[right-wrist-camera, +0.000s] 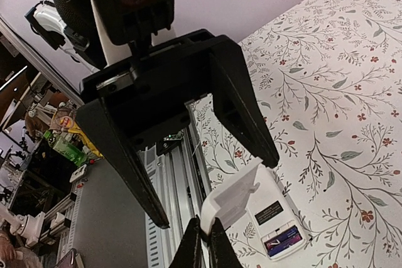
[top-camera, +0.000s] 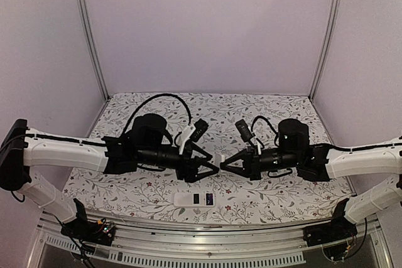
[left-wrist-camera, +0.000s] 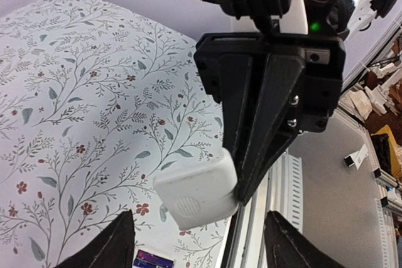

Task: Load the batteries into the remote control
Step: Pass from the left arm to the right, then adjust the remote control without the battery cover at the center of the board.

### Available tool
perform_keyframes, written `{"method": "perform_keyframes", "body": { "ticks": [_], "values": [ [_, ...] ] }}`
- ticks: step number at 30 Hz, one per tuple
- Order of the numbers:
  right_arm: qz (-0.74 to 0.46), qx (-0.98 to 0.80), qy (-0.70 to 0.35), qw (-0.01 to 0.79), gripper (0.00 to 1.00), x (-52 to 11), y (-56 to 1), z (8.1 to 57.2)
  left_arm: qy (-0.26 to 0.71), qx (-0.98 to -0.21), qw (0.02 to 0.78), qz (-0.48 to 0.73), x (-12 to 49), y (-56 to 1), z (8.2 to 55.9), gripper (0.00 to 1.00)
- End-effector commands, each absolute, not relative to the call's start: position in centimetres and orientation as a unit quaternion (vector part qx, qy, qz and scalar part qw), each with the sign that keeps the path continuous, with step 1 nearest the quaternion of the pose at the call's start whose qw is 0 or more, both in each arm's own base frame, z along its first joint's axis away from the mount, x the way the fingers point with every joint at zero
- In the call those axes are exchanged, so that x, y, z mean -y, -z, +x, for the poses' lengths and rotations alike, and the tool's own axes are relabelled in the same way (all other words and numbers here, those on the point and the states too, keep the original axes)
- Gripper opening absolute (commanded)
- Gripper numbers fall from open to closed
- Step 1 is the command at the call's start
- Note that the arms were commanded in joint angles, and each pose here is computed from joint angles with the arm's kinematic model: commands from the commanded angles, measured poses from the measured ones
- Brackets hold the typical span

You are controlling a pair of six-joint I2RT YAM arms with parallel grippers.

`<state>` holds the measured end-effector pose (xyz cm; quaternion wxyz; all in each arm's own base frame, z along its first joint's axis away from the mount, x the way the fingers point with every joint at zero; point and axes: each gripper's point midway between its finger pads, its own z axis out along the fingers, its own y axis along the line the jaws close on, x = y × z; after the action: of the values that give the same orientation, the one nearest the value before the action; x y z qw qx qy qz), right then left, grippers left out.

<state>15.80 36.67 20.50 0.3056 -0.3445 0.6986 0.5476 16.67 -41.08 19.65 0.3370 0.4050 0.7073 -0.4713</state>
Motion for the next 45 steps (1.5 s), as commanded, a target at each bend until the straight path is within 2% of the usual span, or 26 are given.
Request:
{"method": "perform_keyframes", "body": {
  "ticks": [1,5,14,22,25,32,37,42,45],
  "values": [
    [-0.319,-0.734,-0.534,0.273,0.0,-36.3,-19.0,16.2,0.381,-0.711,0.387,0.447,39.0,-19.4,17.4,0.74],
    [-0.298,-0.767,-0.512,0.246,0.0,-35.4,-17.4,16.7,0.292,-0.7,0.419,0.5,37.1,-18.3,17.6,0.78],
    [-0.282,-0.797,-0.497,0.197,0.0,-34.7,-15.3,16.6,0.154,-0.683,0.328,0.634,34.3,-9.6,14.6,0.81],
    [-0.277,-0.801,-0.502,0.17,0.0,-34.7,-14.4,15.9,0.162,-0.65,0.355,0.652,33.7,-7.8,13.6,0.84],
    [-0.271,-0.806,-0.501,0.162,0.0,-34.6,-13.8,15.8,0.139,-0.645,0.346,0.667,33.2,-6.4,13.6,0.89],
    [-0.27,-0.808,-0.496,0.17,0.0,-34.4,-13.8,16.0,0.125,-0.653,0.282,0.692,33.3,-3.0,13.1,0.92],
    [-0.27,-0.808,-0.494,0.172,0.0,-34.2,-13.7,15.9,0.108,-0.665,0.276,0.686,33.3,-1.6,14.1,0.92],
    [-0.274,-0.806,-0.494,0.179,0.0,-34.2,-13.9,16.0,0.134,-0.682,0.263,0.669,33.9,-1.4,13.9,0.9],
    [-0.273,-0.808,-0.489,0.183,0.0,-34.1,-14.0,16.1,0.154,-0.688,0.243,0.667,34.0,-1.3,13.1,0.84]
  ]
}}
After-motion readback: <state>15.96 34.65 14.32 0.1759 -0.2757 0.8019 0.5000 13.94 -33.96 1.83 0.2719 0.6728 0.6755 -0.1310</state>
